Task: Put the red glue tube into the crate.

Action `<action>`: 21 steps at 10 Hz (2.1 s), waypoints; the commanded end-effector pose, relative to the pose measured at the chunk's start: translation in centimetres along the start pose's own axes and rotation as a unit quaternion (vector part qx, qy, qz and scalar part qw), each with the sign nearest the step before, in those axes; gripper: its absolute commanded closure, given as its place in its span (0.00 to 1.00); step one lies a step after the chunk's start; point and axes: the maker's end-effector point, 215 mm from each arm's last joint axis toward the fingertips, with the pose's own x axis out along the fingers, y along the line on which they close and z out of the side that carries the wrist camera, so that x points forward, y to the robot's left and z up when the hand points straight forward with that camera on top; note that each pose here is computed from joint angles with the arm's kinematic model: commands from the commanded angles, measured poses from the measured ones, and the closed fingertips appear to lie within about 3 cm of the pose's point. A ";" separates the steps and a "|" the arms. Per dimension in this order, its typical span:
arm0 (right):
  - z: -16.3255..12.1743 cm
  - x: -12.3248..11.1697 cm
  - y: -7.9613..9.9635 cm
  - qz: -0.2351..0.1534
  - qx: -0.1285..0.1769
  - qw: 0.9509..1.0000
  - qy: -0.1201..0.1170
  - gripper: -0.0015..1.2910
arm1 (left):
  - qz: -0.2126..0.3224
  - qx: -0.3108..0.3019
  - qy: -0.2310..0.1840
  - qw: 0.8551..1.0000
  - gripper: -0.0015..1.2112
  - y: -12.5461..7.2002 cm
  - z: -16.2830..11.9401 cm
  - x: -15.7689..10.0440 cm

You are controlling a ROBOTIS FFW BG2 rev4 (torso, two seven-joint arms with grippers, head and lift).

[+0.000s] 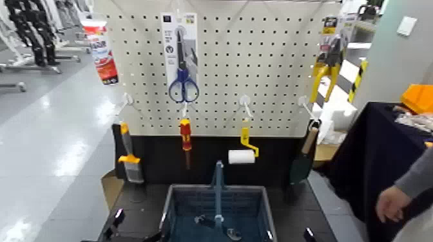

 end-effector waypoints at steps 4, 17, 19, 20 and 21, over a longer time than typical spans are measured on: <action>-0.1 0.0 0.0 0.000 0.001 1.000 0.002 0.15 | -0.005 -0.004 -0.004 1.000 0.12 0.5 0.5 0.4; 0.3 1.0 0.9 0.015 0.013 1.000 0.002 0.15 | -0.094 0.003 -0.017 0.995 0.19 11.6 12.6 7.8; 0.2 1.1 1.1 0.019 0.016 1.000 0.002 0.15 | -0.103 0.006 -0.031 0.994 0.19 13.4 15.2 8.6; 0.2 1.1 1.2 0.020 0.017 1.000 0.003 0.15 | -0.114 0.003 -0.039 0.993 0.19 13.9 16.7 9.1; 0.2 1.2 1.3 0.023 0.017 1.000 0.003 0.15 | -0.135 -0.008 -0.043 0.990 0.19 14.0 17.5 9.7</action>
